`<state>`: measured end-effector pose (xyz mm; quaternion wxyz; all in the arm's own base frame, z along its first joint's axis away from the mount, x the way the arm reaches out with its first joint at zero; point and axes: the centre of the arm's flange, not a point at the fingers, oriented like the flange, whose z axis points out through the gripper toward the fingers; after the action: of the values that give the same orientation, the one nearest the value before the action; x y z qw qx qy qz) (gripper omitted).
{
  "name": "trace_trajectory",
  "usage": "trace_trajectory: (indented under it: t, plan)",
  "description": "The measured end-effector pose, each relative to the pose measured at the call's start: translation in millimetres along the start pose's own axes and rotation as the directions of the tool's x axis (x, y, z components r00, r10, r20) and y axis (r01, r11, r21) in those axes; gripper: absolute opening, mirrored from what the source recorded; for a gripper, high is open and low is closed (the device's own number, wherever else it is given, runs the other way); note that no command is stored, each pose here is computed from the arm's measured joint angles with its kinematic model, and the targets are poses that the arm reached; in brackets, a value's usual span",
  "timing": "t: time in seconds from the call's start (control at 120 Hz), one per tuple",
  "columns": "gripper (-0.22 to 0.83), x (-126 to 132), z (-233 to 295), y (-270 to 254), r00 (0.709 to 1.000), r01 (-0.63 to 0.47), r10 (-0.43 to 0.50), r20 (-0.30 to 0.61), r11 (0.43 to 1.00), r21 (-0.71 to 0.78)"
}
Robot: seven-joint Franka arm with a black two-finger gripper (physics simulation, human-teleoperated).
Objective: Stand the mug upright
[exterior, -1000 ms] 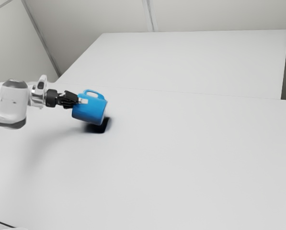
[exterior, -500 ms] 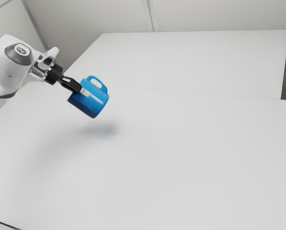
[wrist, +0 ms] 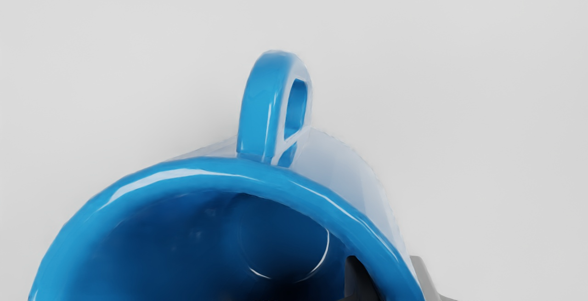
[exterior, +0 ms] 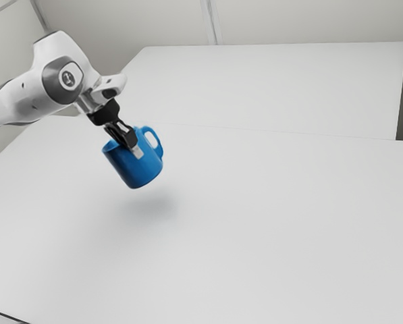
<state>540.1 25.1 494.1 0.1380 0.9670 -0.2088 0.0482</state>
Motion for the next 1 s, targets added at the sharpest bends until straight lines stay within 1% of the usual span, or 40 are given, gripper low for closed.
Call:
trace_trajectory:
  t: [0.067,0.217,0.433,0.758,1.0]
  plan:
    - [-0.17,-1.4,1.3,6.1,1.0,0.022,-0.022,0.008,0.999,0.035]
    - [-0.17,-13.4,14.7,17.7,0.997,0.074,-0.077,0.021,0.991,0.107]
    - [-0.17,-22.1,45.6,26.0,0.991,0.135,-0.137,-0.001,0.976,0.173]
    - [-0.17,-29.4,82.0,32.0,0.974,0.226,-0.22,-0.055,0.952,0.205]
    - [-0.17,-32.4,97.3,28.5,0.957,0.29,-0.283,-0.063,0.932,0.218]
